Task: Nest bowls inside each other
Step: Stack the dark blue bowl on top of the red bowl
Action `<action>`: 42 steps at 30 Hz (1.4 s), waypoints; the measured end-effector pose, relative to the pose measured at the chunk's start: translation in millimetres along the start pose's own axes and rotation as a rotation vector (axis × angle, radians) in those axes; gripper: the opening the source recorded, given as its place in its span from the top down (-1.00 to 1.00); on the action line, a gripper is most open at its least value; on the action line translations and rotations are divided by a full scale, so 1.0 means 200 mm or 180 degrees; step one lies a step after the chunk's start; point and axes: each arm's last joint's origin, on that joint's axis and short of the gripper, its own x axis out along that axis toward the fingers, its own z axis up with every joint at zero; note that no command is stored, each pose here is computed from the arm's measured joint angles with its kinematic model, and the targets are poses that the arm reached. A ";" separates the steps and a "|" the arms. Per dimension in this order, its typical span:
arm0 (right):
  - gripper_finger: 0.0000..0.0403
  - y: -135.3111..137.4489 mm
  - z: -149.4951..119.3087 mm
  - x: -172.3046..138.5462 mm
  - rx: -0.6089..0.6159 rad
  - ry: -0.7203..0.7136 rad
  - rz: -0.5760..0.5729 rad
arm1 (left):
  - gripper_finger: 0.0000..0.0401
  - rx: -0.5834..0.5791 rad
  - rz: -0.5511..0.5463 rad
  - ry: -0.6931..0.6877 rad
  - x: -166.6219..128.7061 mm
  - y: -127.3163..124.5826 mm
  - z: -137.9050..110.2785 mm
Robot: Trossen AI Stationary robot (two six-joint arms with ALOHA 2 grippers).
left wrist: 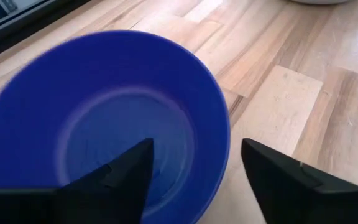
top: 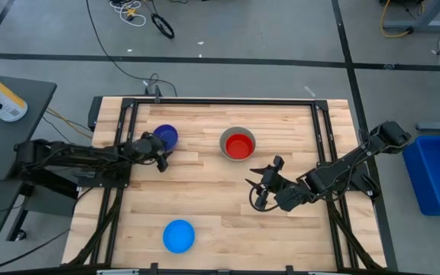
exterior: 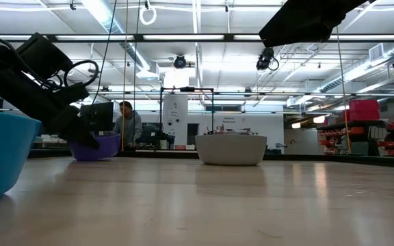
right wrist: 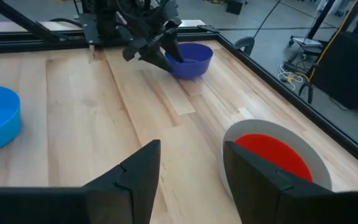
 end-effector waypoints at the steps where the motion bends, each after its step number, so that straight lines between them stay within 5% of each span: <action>1: 0.09 0.00 0.00 0.00 0.0000 0.0000 0.0000 | -0.16 0.0002 0.0003 0.0009 0.00 0.00 0.00; 7: 0.08 0.00 0.00 0.00 0.0022 0.0000 0.0000 | 0.28 0.0086 0.0000 0.0008 0.01 0.00 0.00; 13: 0.06 0.00 0.00 0.00 0.0066 0.0000 0.0000 | 0.91 0.0234 -0.0057 -0.0161 0.01 -0.01 0.03; 22: 0.14 0.00 0.00 0.00 0.0082 0.0000 -0.0001 | 0.97 0.0390 -0.0341 -0.0575 -0.01 -0.05 0.09; 34: 0.12 0.00 0.00 0.00 0.0096 -0.0001 -0.0002 | 0.97 0.0377 -0.1419 -0.2078 -0.13 -0.13 0.29; 42: 0.10 0.00 0.00 0.00 0.0079 -0.0003 -0.0002 | 0.97 0.0464 -0.1809 -0.2169 -0.11 -0.18 0.41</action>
